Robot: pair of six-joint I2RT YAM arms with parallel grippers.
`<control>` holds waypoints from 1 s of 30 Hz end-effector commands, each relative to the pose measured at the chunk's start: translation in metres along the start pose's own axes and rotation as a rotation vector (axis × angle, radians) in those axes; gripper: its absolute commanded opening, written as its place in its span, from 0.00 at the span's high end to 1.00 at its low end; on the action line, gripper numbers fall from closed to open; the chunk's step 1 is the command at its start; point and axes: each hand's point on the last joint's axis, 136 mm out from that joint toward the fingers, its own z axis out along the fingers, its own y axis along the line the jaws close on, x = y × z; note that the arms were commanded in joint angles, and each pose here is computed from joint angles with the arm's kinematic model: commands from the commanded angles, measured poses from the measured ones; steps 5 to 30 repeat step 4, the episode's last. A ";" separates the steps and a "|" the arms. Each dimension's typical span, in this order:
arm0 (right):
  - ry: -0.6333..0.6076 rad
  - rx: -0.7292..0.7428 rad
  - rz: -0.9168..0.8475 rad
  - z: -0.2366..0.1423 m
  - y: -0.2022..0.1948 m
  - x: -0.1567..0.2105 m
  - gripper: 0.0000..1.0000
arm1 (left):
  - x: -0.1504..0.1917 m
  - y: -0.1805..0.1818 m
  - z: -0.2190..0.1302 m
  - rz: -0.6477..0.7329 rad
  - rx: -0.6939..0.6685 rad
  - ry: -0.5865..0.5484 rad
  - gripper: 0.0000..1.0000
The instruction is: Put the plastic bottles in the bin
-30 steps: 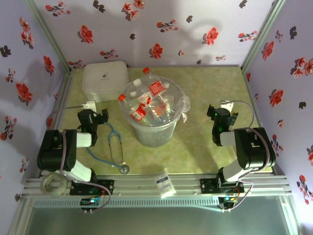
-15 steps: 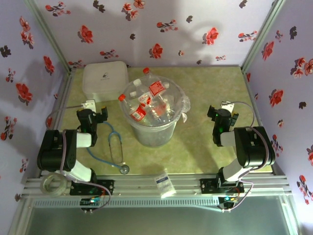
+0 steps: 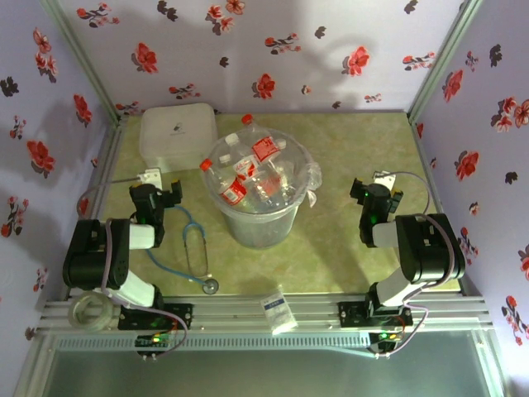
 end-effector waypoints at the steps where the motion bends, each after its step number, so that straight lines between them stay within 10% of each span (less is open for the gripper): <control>1: -0.016 -0.003 0.015 0.001 0.000 -0.006 0.01 | -0.006 0.007 0.000 0.017 -0.032 -0.027 0.00; 30: -0.019 -0.005 0.017 0.000 -0.001 -0.006 0.01 | -0.006 0.006 0.000 0.017 -0.032 -0.027 0.00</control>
